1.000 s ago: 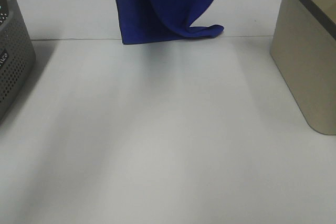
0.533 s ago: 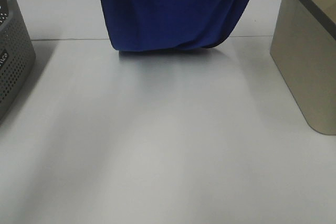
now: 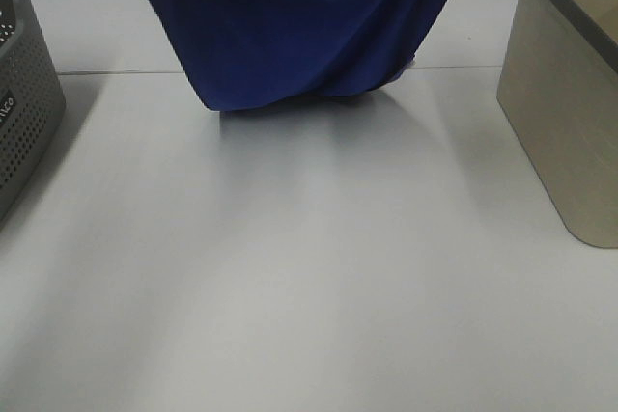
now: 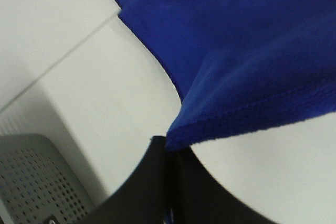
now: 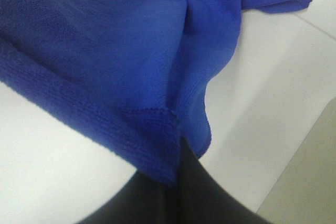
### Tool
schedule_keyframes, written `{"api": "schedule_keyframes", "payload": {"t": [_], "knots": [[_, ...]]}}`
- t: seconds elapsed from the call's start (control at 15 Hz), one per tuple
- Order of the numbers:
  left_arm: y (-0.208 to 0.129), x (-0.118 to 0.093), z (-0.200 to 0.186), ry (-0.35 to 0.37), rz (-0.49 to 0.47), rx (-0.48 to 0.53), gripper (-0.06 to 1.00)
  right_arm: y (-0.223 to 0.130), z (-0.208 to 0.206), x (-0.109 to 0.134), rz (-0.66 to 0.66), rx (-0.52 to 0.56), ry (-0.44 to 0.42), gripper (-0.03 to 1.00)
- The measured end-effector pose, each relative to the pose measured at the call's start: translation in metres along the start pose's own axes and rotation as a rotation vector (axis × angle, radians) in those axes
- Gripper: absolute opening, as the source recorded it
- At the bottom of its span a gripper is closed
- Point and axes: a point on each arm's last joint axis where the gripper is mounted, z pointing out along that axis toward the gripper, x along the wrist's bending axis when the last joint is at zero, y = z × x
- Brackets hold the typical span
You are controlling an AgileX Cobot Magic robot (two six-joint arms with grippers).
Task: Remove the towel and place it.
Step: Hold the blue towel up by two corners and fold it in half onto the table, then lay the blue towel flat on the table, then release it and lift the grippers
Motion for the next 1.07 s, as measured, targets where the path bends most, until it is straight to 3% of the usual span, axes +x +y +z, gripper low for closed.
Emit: {"api": "schedule_keyframes", "payload": {"t": [0.33,0.6,1.07], "knots": [[-0.047,-0.014,-0.019,-0.056,-0.024,0.107,0.00,-0.047,0.017,0.019,0.066,0.130,0.132,0.00],[-0.077,-0.031,-0.001,-0.158,-0.049,0.217,0.00,-0.081,0.047,0.027,0.125,0.267,0.214,0.00],[-0.134,-0.058,-0.010,-0.273,-0.143,0.329,0.00,-0.119,0.043,0.043,0.103,0.321,0.271,0.00]]}}
